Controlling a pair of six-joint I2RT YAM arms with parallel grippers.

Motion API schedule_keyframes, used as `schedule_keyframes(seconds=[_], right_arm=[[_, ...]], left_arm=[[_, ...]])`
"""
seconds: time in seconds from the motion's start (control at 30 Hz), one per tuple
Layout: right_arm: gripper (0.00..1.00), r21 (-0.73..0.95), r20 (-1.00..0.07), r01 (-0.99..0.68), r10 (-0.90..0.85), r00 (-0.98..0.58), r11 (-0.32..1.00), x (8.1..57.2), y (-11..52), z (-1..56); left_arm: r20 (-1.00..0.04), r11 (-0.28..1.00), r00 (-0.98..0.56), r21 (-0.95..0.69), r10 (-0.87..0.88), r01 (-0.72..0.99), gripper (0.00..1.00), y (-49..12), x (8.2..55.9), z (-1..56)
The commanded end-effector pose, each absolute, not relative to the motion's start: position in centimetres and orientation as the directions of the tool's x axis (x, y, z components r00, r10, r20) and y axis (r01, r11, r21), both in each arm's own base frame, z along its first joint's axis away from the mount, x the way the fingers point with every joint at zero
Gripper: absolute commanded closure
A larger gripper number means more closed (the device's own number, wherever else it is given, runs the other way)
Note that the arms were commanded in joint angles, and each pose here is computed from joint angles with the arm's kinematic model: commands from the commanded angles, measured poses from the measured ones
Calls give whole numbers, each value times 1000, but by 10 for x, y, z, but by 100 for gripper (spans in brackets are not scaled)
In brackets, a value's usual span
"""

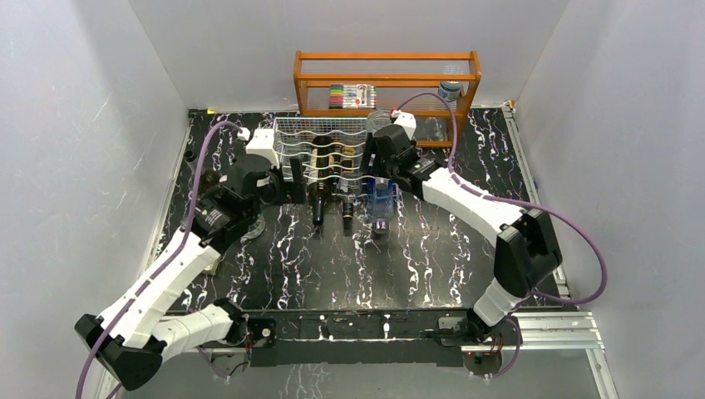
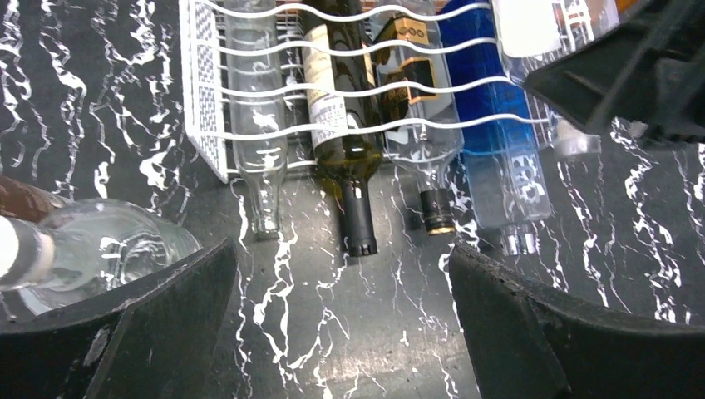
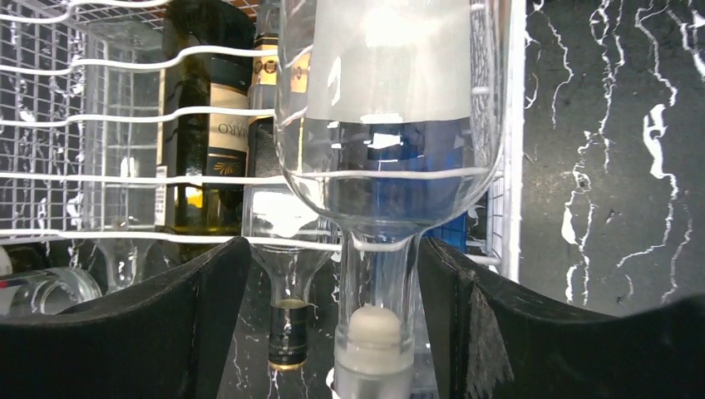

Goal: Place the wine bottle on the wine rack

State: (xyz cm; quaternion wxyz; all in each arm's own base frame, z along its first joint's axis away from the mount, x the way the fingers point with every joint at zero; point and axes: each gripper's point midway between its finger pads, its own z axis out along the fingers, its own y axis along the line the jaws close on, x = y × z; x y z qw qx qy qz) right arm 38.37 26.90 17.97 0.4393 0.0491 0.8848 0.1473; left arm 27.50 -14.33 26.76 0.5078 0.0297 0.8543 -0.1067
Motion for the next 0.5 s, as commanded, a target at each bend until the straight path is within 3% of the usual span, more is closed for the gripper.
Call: schedule_keyframes(seconds=[0.0,0.17,0.47], right_arm=[[17,379,-830,-96,291,-476,921,382,261,258],[17,377,-846,-133,282,-453,917,353,239,274],[19,412,-821,-278,221,-527,868,286,224,267]], left_arm=[[-889,992,-457,-69,-11,110,2,-127,283,286],[-886,999,-463,-14,10,49,2,-109,289,290],[-865,965,-498,85,-52,-248,3,-28,295,281]])
